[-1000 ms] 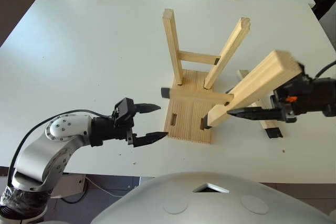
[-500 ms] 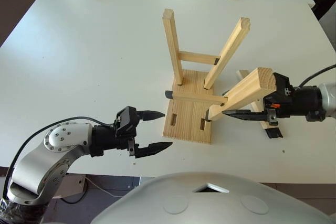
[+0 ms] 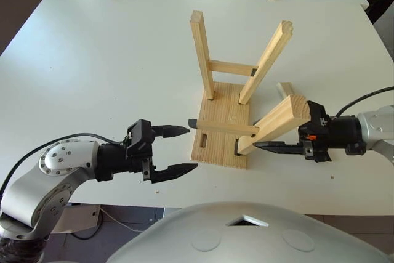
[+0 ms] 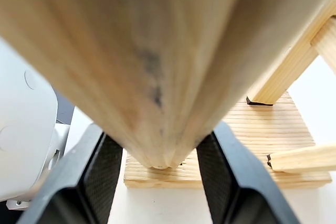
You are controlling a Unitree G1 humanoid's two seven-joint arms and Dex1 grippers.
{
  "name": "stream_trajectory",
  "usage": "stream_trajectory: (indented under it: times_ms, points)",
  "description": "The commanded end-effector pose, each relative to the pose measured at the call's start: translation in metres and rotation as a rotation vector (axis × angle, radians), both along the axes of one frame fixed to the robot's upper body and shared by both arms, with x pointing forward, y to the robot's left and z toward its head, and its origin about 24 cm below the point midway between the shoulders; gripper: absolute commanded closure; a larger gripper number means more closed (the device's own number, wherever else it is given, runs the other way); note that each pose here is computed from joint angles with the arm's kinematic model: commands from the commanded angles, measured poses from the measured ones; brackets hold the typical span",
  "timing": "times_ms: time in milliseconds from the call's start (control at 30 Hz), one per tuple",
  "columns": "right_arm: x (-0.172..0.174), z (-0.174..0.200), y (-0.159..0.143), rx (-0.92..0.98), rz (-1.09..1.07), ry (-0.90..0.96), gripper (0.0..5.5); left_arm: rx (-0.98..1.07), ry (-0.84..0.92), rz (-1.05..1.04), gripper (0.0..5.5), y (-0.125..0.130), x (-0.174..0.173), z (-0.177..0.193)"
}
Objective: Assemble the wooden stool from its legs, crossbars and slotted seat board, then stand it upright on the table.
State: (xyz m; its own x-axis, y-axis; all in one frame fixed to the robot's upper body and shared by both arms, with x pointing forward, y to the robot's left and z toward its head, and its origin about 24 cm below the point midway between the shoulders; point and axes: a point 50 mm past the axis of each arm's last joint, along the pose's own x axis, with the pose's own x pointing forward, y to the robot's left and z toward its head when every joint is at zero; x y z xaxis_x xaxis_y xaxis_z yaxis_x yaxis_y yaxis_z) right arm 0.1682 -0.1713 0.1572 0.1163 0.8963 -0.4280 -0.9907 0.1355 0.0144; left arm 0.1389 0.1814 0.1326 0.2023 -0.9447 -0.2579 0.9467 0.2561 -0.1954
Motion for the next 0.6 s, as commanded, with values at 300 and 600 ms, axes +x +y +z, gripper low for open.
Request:
stream_trajectory:
  times_ms: [300, 600]
  points:
    - [0.003, -0.013, -0.006, -0.052, 0.003, -0.074, 3.48, 0.007, 0.0, -0.018, 1.26, 0.001, 0.004, 0.002]
    - [0.001, -0.025, -0.008, -0.079, 0.0, -0.061, 3.48, 0.017, -0.008, -0.013, 1.26, 0.005, 0.009, 0.003]
